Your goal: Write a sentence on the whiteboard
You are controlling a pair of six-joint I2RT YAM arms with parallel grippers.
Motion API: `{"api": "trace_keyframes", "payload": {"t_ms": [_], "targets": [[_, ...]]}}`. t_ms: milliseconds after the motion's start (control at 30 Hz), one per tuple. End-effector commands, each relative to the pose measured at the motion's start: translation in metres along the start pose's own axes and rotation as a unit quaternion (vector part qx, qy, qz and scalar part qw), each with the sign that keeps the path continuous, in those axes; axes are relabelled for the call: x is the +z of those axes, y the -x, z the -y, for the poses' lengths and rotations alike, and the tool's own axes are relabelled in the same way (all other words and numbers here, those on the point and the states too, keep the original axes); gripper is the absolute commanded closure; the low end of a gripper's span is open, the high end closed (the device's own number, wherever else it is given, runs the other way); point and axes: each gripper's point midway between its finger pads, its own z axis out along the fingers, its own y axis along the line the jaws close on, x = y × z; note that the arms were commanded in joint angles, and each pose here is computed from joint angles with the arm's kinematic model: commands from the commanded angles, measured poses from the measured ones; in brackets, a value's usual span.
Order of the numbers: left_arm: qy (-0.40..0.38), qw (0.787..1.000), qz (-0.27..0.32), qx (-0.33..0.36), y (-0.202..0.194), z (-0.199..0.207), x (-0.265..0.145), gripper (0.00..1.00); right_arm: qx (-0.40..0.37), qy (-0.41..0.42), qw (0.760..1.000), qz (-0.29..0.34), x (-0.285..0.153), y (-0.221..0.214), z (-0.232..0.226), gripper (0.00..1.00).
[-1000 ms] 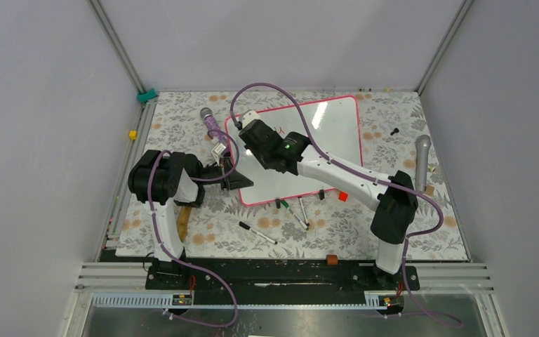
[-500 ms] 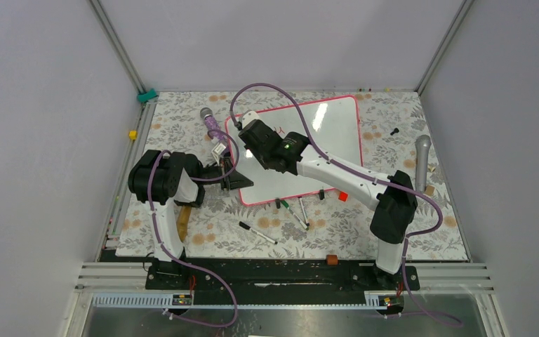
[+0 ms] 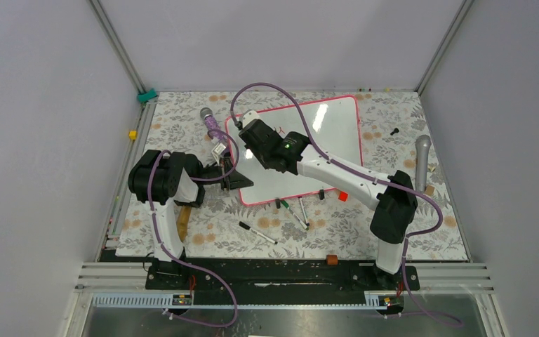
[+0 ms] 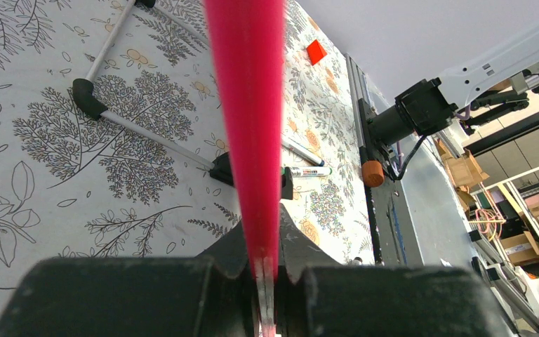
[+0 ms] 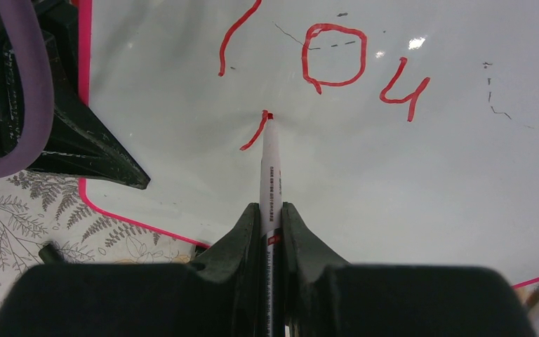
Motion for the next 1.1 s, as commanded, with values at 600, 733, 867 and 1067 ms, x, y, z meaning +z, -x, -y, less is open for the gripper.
{"api": "trace_keyframes", "payload": {"t_ms": [600, 733, 867, 1067], "targets": [[-0.017, 1.0, -0.021, 0.012, -0.016, -0.002, 0.003, 1.0, 0.02, -0.04, 0.999, 0.001, -0.005, -0.006, 0.028, 1.0], [-0.017, 1.0, -0.021, 0.012, -0.016, -0.001, 0.003, 1.0, 0.02, -0.039, 0.999, -0.003, -0.006, -0.011, 0.028, 1.0], [-0.017, 1.0, -0.021, 0.012, -0.016, -0.002, 0.003, 1.0, 0.024, -0.027, 0.999, -0.007, -0.006, -0.015, 0.024, 1.0], [-0.018, 1.0, -0.022, 0.012, -0.016, -0.001, 0.003, 1.0, 0.027, -0.01, 0.999, -0.016, -0.005, -0.022, 0.017, 1.0]]}}
